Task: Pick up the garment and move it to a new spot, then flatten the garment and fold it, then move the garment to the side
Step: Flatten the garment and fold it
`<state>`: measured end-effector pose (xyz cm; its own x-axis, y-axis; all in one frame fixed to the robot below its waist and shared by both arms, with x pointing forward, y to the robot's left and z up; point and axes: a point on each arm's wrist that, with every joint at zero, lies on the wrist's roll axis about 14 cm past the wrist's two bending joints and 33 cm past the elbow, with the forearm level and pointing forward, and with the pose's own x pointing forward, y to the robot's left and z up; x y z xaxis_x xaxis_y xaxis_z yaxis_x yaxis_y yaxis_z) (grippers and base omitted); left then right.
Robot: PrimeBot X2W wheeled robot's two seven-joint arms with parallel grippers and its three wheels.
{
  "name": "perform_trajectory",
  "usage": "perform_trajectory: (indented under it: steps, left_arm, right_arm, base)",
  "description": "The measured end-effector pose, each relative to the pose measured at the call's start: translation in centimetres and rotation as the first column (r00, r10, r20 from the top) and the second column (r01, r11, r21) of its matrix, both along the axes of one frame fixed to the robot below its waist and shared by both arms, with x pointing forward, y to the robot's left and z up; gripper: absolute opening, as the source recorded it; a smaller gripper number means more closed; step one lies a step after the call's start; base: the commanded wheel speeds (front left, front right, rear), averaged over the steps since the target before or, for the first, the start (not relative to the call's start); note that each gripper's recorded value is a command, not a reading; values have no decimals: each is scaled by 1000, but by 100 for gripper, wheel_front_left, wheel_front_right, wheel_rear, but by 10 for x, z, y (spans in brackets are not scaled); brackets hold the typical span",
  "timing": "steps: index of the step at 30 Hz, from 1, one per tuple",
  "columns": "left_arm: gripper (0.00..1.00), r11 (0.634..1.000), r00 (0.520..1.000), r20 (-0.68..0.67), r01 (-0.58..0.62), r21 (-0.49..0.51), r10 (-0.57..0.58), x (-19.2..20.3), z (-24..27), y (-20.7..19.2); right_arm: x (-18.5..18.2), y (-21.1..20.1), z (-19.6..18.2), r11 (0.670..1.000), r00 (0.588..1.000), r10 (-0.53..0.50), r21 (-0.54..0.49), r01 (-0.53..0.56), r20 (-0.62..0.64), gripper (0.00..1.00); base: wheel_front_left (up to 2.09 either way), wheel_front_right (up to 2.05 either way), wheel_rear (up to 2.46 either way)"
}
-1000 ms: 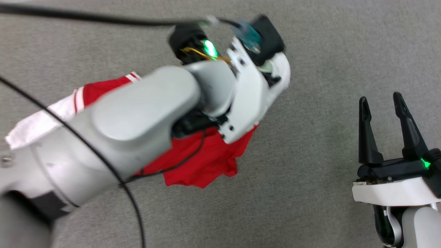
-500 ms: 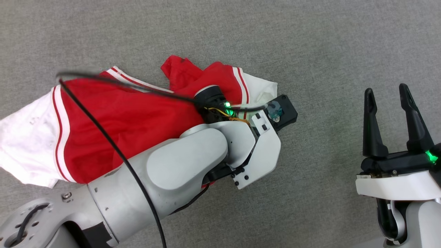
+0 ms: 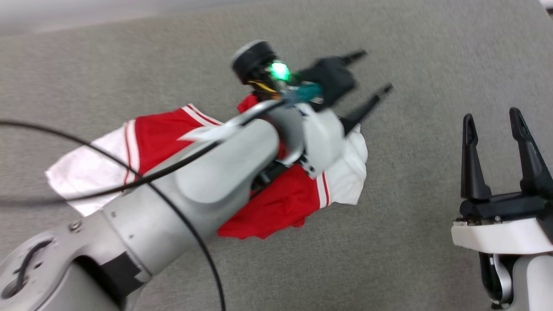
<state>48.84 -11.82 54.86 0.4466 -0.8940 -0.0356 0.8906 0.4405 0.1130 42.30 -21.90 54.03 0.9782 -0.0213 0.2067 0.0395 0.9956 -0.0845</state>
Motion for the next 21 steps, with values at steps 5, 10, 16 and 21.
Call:
perform_trajectory:
  steps: [5, 10, 16, 21]
  left_arm:
    - [100, 959, 960, 90, -255, -121, 267, 24, 30, 67]
    - [100, 867, 858, 139, -477, -142, 494, 27, 34, 141]
    - [100, 700, 684, 161, -672, -240, 712, 9, 48, 219]
    - [100, 564, 551, 131, -777, -278, 824, -16, 43, 267]
  right_arm:
    - [6, 20, 43, 996, 991, 56, -81, -46, 120, 100]
    - [14, 46, 79, 980, 966, 141, -170, -104, 218, 100]
    - [34, 66, 84, 939, 946, 253, -286, -191, 201, 100]
    - [59, 80, 64, 895, 939, 336, -334, -295, 69, 100]
  base:
    - [0, 0, 0]
    - [0, 0, 0]
    - [0, 0, 0]
    - [0, 0, 0]
